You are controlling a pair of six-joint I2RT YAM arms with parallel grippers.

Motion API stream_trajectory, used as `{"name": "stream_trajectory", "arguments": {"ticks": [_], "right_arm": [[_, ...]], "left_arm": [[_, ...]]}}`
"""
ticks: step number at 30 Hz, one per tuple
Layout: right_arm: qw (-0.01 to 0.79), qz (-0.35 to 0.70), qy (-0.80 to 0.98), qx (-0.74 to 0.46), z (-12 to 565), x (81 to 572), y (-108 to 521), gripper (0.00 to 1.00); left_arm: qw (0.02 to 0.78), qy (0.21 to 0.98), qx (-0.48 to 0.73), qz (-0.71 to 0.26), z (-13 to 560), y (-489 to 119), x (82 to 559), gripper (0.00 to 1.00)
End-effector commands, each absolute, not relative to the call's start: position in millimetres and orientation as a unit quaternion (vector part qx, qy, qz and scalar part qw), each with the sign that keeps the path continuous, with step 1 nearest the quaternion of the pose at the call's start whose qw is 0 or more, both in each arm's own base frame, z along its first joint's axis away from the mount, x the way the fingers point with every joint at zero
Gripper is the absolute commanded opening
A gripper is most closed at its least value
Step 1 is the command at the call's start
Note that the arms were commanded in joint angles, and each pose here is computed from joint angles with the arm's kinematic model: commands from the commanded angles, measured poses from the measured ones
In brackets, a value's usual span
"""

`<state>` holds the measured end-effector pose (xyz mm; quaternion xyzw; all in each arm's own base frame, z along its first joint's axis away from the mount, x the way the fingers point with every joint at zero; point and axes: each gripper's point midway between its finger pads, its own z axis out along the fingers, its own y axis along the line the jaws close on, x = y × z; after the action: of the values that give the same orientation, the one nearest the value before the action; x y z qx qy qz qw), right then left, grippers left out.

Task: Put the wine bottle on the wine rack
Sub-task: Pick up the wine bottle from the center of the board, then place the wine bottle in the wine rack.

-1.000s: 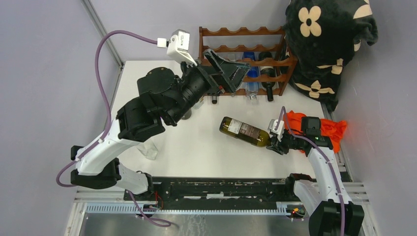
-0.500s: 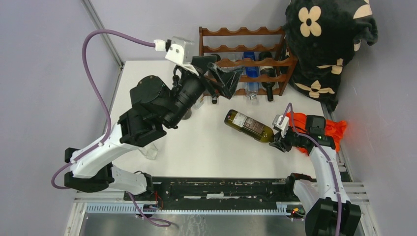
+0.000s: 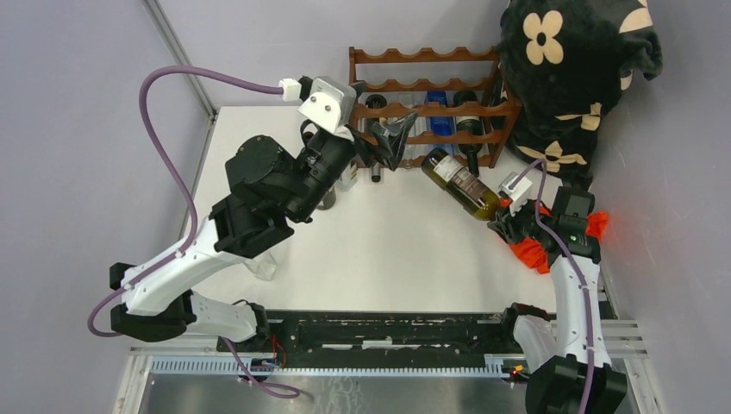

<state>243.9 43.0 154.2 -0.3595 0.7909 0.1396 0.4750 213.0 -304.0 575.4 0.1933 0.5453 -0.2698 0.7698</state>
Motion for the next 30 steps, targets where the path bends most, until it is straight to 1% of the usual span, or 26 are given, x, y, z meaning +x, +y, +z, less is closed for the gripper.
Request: {"name": "stream_trajectory", "arguments": {"ticks": [1, 6, 11, 19, 30], "right_arm": [[0.549, 0.09, 0.771, -0.31, 212.7, 285.0, 18.8, 0.0], [0.554, 0.076, 0.786, -0.263, 213.5, 296.3, -6.6, 0.0], [0.55, 0.057, 0.796, -0.245, 212.7, 307.7, -23.4, 0.0], [0.569, 0.068, 0.793, -0.209, 218.9, 330.5, -31.0, 0.0], [0.57, 0.081, 0.797, -0.18, 218.0, 346.9, -37.2, 0.0]], "left_arm": [[0.785, 0.531, 0.201, -0.248, 586.2, -301.7, 216.0, 1.0], [0.785, 0.531, 0.201, -0.248, 585.1, -302.2, 216.0, 1.0], [0.785, 0.529, 0.201, -0.252, 586.7, -301.5, 214.7, 1.0], [0.784, 0.528, 0.204, -0.255, 588.6, -301.7, 213.2, 1.0], [0.782, 0.528, 0.208, -0.257, 588.8, -298.5, 211.0, 1.0]]}}
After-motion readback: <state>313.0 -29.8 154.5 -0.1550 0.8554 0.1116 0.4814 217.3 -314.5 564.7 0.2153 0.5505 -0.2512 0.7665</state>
